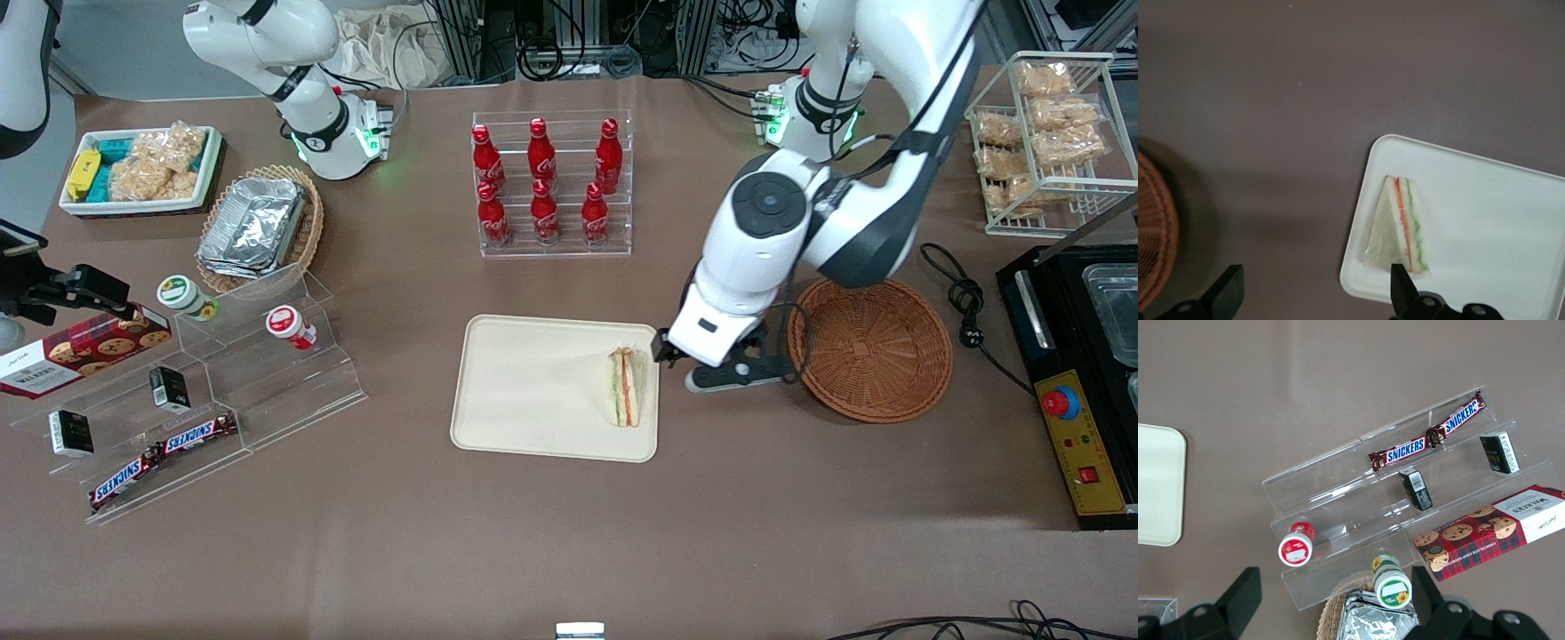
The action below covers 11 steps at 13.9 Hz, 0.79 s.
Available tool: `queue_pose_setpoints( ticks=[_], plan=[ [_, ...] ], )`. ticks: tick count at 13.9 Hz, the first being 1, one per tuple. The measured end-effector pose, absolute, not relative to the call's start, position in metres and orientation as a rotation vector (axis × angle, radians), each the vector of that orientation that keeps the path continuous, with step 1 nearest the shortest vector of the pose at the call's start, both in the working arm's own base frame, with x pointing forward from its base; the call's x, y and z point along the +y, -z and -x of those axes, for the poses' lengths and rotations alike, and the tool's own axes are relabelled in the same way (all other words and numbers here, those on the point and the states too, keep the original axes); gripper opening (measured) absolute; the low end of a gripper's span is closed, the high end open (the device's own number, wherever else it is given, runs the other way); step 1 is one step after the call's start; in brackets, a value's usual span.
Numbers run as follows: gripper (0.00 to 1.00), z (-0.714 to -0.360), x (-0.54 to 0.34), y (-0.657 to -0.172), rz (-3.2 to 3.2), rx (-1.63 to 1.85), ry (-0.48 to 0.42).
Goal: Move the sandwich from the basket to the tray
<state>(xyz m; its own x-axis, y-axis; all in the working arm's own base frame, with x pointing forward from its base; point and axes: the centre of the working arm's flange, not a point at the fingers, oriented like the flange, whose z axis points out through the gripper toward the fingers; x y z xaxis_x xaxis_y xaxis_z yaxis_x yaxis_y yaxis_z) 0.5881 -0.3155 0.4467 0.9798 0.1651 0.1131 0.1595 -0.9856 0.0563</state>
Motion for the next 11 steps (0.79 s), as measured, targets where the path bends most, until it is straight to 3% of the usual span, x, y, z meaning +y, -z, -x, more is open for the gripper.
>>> queue_pose_setpoints(
  ticks=[4,11],
  plan=[
    [0.99,-0.598,-0.253,-0.506,-3.068,0.249,-0.062],
    [0.99,-0.58,-0.155,-0.575,-3.064,0.262,0.046]
  ],
)
